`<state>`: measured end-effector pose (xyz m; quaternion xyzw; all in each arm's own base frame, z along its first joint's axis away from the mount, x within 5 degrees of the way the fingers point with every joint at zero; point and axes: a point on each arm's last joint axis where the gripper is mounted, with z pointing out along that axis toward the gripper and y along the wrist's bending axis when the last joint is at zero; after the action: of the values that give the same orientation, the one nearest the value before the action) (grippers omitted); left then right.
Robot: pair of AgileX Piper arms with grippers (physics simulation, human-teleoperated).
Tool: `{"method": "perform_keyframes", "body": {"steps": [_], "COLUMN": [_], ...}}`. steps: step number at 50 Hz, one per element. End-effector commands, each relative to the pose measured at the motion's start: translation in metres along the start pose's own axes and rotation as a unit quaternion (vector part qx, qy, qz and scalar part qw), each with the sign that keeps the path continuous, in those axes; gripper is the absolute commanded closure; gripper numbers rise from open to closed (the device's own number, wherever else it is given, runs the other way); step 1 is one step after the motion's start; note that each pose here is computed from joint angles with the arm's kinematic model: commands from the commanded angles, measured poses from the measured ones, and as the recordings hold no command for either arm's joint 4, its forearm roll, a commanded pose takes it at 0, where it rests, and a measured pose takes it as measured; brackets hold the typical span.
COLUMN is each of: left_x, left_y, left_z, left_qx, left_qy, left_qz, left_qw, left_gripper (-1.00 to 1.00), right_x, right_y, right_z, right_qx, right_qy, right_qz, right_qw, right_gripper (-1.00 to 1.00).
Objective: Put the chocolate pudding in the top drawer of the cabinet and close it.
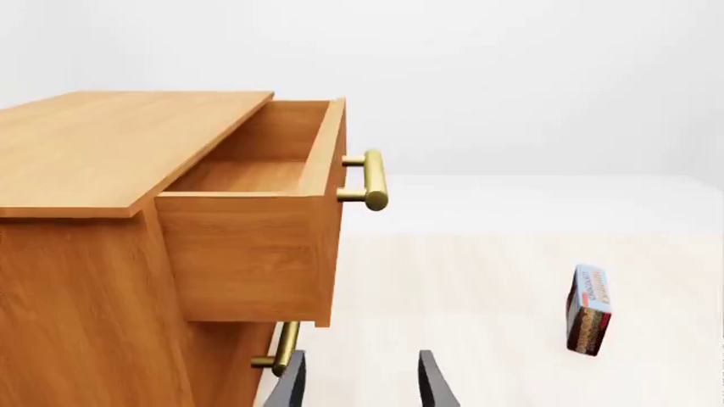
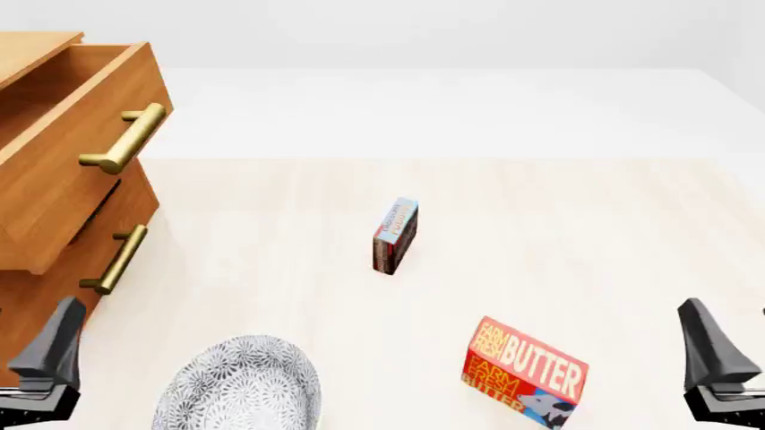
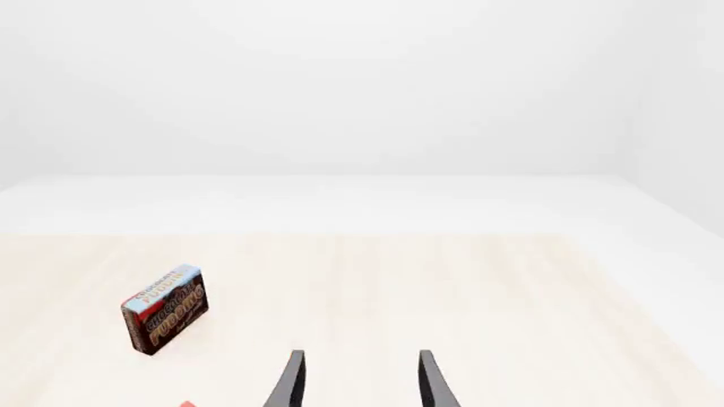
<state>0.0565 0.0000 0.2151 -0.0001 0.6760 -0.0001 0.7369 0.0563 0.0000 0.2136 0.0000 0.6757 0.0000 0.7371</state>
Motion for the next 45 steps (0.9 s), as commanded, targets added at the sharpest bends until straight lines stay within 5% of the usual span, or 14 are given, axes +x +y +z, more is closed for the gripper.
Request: {"method": "perform_keyframes", "body": {"steps": [1,2,10,13,20,21,24,27,32,42,44,45], "left_x": [-0.01,0.0,-0.011,0.002,-0.016,-0.005,-0.024,-0.015,-0.029,-0.067,-0.089,-0.082], "left_y": [0.0,0.0,0.0,0.0,-0.002,-0.002,-0.001,-0.001,-0.002,-0.005,-0.005,-0.004], "left_z": [0.003,0.002,0.003,0.001,0.002,0.001,0.002,0.001,0.004,0.012,0.014,0.012], "left_qx": [0.0,0.001,-0.002,-0.002,0.013,0.013,0.005,0.01,0.021,0.037,0.035,0.034], "left_qy": [0.003,0.003,0.004,0.004,0.001,0.002,0.003,0.002,0.001,-0.008,-0.012,-0.014], "left_qz": [-0.001,-0.001,0.0,0.002,0.014,0.019,0.018,0.019,0.033,0.052,0.071,0.066], "left_qw": [1.0,1.0,1.0,1.0,0.9998,0.9997,0.9998,0.9998,0.9992,0.9979,0.9967,0.9972], "left_gripper": [-1.0,-1.0,-1.0,-1.0,-1.0,-1.0,-1.0,-1.0,-1.0,-1.0,-1.0,-1.0], "right_x": [-0.001,-0.001,-0.001,-0.001,-0.001,-0.001,-0.001,-0.002,-0.001,0.0,0.0,0.0], "right_y": [0.0,0.0,0.0,0.0,0.0,0.0,0.0,0.0,0.0,0.0,0.0,0.0], "right_z": [0.0,0.0,0.0,0.0,0.0,0.0,0.0,0.0,0.0,0.001,0.001,0.001], "right_qx": [0.0,0.0,0.0,0.0,0.0,0.0,0.0,0.0,0.0,0.0,0.0,0.0], "right_qy": [0.0,0.0,0.0,0.0,0.0,0.0,0.0,-0.001,0.001,0.004,0.004,0.004], "right_qz": [0.0,0.0,0.0,0.0,0.0,0.0,0.0,-0.001,0.0,0.0,0.0,0.0], "right_qw": [1.0,1.0,1.0,1.0,1.0,1.0,1.0,1.0,1.0,1.0,1.0,1.0], "right_gripper": [-1.0,-1.0,-1.0,-1.0,-1.0,-1.0,-1.0,-1.0,-1.0,-1.0,-1.0,-1.0]}}
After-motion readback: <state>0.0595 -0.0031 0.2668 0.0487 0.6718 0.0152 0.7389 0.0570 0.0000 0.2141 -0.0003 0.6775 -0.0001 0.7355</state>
